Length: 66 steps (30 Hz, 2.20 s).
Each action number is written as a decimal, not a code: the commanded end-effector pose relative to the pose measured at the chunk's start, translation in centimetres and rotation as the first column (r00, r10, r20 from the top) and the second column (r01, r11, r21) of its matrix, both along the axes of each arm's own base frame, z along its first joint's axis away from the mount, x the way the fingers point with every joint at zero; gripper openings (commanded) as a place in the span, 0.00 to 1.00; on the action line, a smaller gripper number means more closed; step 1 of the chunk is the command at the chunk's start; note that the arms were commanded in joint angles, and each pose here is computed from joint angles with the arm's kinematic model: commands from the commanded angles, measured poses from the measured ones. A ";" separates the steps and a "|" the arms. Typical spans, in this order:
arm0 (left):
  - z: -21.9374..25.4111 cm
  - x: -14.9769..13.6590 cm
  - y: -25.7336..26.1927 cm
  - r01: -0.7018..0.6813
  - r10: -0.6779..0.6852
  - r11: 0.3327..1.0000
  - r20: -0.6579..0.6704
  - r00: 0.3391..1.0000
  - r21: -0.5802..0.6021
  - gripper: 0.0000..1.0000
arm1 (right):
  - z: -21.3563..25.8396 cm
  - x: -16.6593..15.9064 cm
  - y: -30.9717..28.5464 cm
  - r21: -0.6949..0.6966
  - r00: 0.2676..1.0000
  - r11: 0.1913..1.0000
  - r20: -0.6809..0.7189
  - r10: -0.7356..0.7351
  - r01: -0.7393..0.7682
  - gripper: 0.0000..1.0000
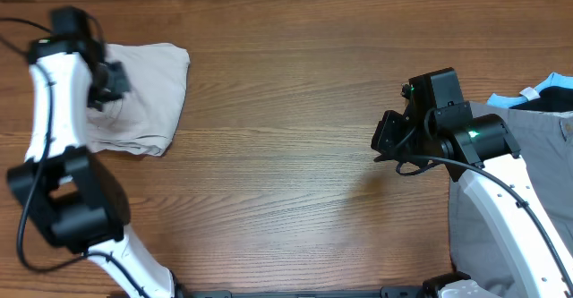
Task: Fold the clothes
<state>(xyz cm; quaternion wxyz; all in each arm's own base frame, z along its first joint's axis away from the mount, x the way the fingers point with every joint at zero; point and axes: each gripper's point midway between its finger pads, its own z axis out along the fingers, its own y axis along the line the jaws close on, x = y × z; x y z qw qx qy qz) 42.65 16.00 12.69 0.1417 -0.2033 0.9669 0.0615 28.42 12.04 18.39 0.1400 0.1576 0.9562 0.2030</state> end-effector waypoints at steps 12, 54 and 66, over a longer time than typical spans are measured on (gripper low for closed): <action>-13.5 -3.9 5.4 -0.138 0.099 0.982 -0.273 0.957 -0.126 0.04 | 0.4 0.1 -0.2 -0.007 1.000 1.000 0.014 -0.003 0.003 0.04; 25.6 -13.0 -15.2 0.511 -0.434 0.859 0.481 0.762 -0.034 1.00 | 21.7 -3.1 -1.2 -0.017 0.783 0.991 0.611 0.112 -0.129 0.30; 26.2 -21.5 -20.6 0.607 -0.533 0.793 0.433 0.727 -0.044 1.00 | 23.8 -8.9 -2.7 -0.066 0.708 0.985 0.688 0.160 -0.158 1.00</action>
